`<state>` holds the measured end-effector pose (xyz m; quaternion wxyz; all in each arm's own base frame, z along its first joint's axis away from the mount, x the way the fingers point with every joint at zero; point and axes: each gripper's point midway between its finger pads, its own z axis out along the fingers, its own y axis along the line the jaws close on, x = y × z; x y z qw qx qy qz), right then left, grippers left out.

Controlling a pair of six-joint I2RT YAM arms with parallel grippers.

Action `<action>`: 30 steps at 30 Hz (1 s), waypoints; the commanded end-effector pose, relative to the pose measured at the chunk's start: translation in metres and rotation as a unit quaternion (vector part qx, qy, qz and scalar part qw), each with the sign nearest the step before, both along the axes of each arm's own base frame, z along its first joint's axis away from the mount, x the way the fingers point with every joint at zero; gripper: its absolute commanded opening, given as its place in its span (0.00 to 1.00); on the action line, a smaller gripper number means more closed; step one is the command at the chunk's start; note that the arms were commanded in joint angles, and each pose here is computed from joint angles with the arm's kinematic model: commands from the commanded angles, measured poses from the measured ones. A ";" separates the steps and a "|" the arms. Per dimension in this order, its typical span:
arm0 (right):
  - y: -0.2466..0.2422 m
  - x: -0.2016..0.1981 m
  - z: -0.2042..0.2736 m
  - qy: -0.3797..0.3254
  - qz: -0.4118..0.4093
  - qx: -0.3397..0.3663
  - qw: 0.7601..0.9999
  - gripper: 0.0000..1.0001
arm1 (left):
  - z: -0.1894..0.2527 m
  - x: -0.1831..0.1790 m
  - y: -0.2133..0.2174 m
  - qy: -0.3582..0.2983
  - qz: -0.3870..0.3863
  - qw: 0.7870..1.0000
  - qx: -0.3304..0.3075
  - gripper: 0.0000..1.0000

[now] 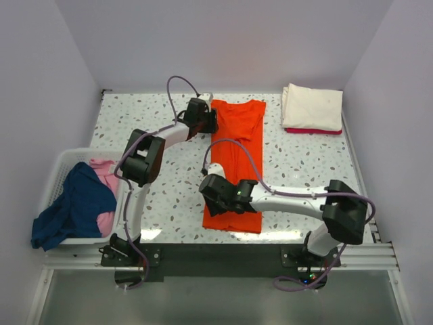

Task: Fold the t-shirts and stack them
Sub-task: Fold the tshirt

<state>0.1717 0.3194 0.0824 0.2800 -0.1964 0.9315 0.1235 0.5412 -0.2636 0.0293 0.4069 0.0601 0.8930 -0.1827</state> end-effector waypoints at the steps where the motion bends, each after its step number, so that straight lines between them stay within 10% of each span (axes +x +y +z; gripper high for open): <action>1: 0.020 0.000 -0.002 -0.021 -0.018 -0.002 1.000 0.50 | -0.002 0.011 -0.002 -0.013 -0.016 1.000 -0.001 0.57; 30: 0.053 -0.042 -0.059 -0.007 0.021 -0.092 0.996 0.27 | -0.032 0.007 -0.001 0.010 -0.022 1.000 0.001 0.53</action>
